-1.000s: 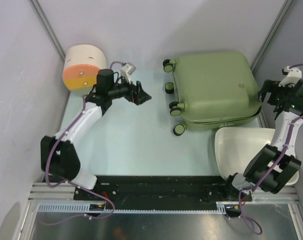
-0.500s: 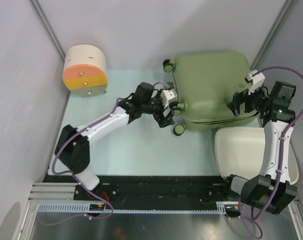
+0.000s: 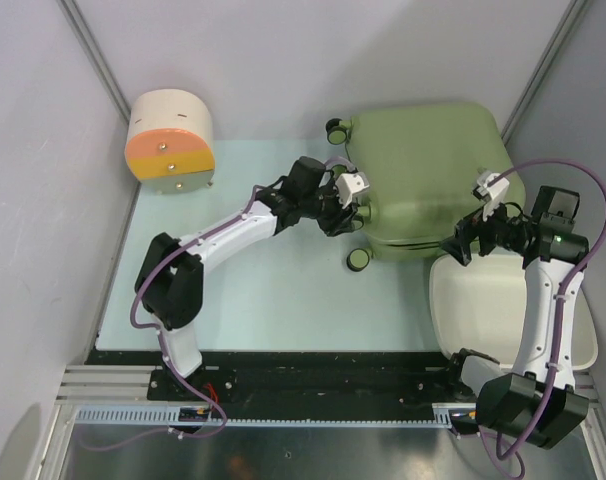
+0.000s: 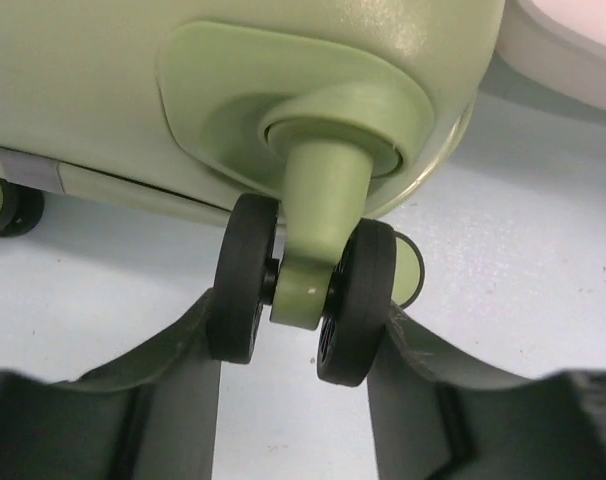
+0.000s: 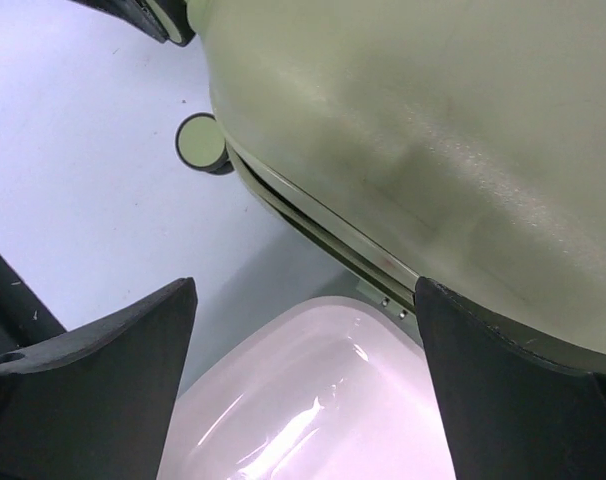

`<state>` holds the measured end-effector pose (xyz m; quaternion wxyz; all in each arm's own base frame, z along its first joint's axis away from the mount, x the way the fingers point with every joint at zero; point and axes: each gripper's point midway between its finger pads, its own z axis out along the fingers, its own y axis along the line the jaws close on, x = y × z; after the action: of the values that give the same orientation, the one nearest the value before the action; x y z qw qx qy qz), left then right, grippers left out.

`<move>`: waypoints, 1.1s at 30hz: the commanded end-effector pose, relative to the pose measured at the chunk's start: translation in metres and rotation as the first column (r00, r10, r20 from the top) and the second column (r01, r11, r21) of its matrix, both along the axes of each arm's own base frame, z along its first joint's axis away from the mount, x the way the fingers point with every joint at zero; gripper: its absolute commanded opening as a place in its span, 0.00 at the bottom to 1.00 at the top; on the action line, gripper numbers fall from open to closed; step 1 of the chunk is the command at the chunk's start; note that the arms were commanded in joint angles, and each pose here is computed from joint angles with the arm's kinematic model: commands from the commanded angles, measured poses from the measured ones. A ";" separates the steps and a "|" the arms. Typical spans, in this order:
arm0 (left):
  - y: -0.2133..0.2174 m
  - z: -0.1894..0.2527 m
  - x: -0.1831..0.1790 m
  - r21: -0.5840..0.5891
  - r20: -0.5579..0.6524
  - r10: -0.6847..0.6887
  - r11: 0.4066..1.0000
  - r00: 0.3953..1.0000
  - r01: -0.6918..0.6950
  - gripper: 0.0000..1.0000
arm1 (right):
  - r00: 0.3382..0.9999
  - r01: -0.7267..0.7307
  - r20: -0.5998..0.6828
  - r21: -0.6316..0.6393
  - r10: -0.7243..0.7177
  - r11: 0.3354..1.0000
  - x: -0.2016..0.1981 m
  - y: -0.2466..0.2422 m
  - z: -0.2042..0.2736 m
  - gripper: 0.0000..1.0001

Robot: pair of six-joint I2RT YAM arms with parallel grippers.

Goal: Open, take out, and arrange the luggage

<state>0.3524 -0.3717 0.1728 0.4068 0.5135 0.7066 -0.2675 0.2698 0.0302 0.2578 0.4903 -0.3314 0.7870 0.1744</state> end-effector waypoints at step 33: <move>0.022 0.250 0.033 -0.577 -0.107 0.055 0.810 0.993 -0.107 0.11 | 0.684 0.258 0.691 0.072 -0.235 0.964 0.117 0.033 0.082 0.90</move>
<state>0.3813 -0.3645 0.3230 0.4283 0.3345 0.7064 -0.4534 0.3421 0.0785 0.2511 0.6386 -0.3540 0.6806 0.0608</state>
